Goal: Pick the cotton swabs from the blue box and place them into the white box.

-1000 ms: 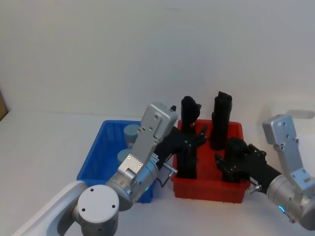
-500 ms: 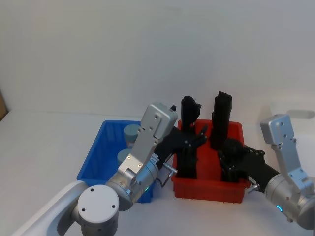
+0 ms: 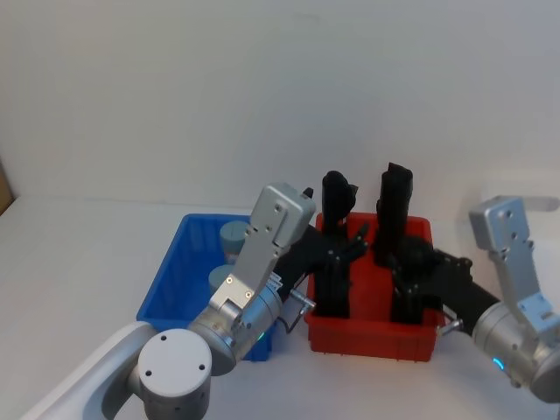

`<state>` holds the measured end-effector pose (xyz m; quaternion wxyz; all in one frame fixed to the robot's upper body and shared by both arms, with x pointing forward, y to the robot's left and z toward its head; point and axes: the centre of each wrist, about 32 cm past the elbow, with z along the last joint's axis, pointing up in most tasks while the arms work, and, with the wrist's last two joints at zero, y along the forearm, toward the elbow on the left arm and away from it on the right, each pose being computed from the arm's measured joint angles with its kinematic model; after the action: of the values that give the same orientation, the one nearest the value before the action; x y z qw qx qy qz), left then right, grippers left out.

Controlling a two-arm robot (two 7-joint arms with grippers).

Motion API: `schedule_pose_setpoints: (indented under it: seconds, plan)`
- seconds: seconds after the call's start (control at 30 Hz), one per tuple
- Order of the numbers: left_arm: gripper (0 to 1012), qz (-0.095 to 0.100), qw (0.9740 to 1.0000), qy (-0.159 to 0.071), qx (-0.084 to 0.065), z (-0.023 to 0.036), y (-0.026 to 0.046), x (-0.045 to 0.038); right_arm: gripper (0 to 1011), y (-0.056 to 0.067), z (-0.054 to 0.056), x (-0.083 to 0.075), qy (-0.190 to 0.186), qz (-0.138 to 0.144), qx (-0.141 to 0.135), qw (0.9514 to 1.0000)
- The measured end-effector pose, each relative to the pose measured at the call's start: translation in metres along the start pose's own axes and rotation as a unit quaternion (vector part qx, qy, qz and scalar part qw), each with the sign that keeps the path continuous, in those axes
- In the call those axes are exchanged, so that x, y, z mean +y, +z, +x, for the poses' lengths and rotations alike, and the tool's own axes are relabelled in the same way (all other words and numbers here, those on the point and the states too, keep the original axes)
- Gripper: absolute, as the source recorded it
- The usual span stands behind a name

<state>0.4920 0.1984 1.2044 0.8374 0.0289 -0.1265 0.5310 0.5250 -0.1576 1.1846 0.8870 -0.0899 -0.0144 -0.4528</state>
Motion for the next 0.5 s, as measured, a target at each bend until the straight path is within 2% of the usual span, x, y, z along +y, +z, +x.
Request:
schedule_pose_setpoints:
  seconds: [0.23,0.5]
  plan:
    - [1000,0.0,1.0,0.0,0.0,0.0,0.0,0.0,344,0.011,0.003,-0.003,-0.004,0.042,-0.001,0.9991]
    - [1000,0.0,1.0,0.0,0.0,0.0,0.0,0.0,344,0.029,0.008,-0.009,-0.019,0.102,-0.008,0.9945]
